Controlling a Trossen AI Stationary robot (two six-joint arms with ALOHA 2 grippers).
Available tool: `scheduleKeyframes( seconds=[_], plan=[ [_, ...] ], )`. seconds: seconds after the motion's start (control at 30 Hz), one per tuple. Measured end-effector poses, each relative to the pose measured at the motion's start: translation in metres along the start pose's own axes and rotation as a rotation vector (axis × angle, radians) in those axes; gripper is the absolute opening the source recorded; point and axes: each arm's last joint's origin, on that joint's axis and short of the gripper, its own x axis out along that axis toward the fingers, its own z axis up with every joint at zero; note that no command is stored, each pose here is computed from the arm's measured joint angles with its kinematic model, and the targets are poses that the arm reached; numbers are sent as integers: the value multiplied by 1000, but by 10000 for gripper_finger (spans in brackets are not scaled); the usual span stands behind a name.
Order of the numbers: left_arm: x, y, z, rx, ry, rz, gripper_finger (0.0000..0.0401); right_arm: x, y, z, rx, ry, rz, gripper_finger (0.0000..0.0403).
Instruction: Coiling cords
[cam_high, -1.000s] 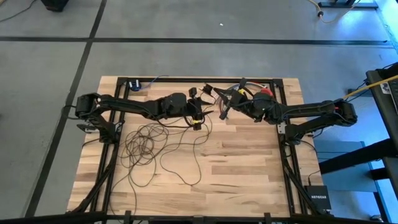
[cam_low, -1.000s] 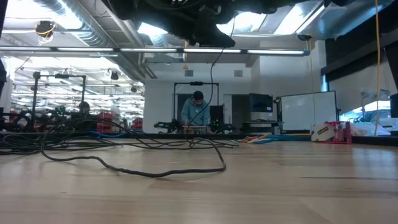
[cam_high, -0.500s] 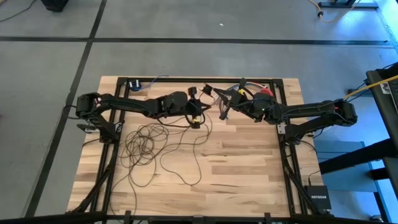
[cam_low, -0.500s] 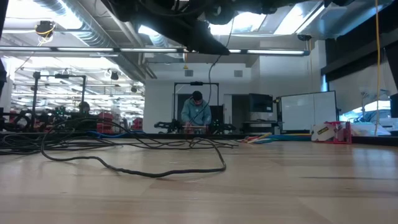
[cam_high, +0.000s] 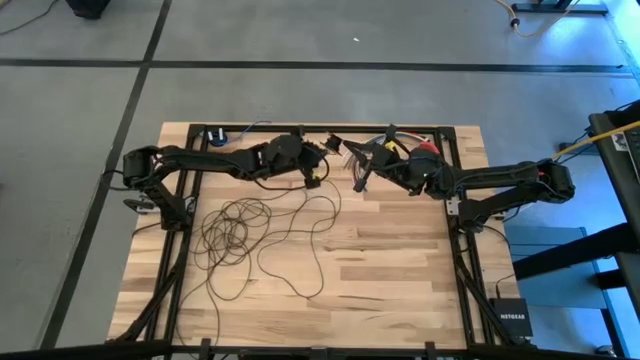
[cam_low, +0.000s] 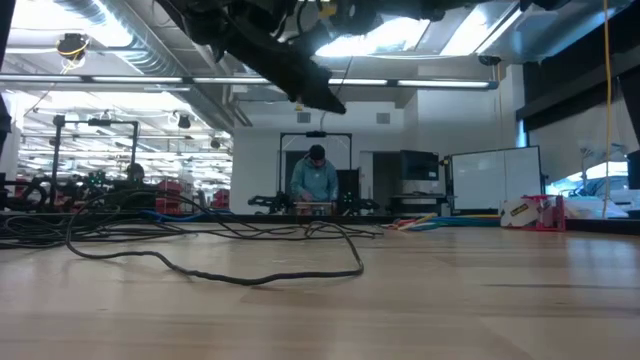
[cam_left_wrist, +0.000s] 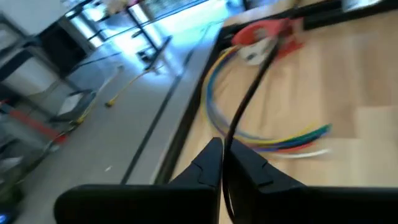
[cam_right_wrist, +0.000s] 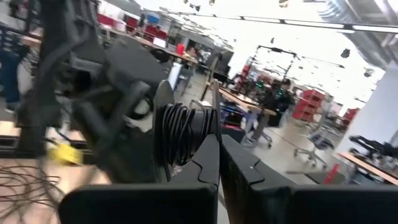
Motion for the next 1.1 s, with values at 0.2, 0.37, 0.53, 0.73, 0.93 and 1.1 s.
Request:
scheduleKeyframes(
  seconds=[0.2, 0.37, 0.53, 0.73, 0.93, 1.1],
  plan=[
    [-4, 12, 1, 73, 46, 141, 2, 0, 1, -2, -14, 19, 9, 6],
    [-24, 25, 13, 107, 14, 180, 4, 0, 1, -4, -48, 35, 16, 6],
    [-51, 39, 26, 99, -25, 201, 5, 0, 3, -7, -80, 61, 28, 6],
    [-82, 54, 33, 48, -46, 208, 5, 0, 3, -8, -127, 76, 36, 6],
    [-102, 59, 42, -42, -164, 85, 5, 0, 4, -10, -147, 92, 45, 6],
    [-108, 59, 50, -153, -294, -48, 5, 1, 6, -13, -191, 108, 54, 6]
  ],
)
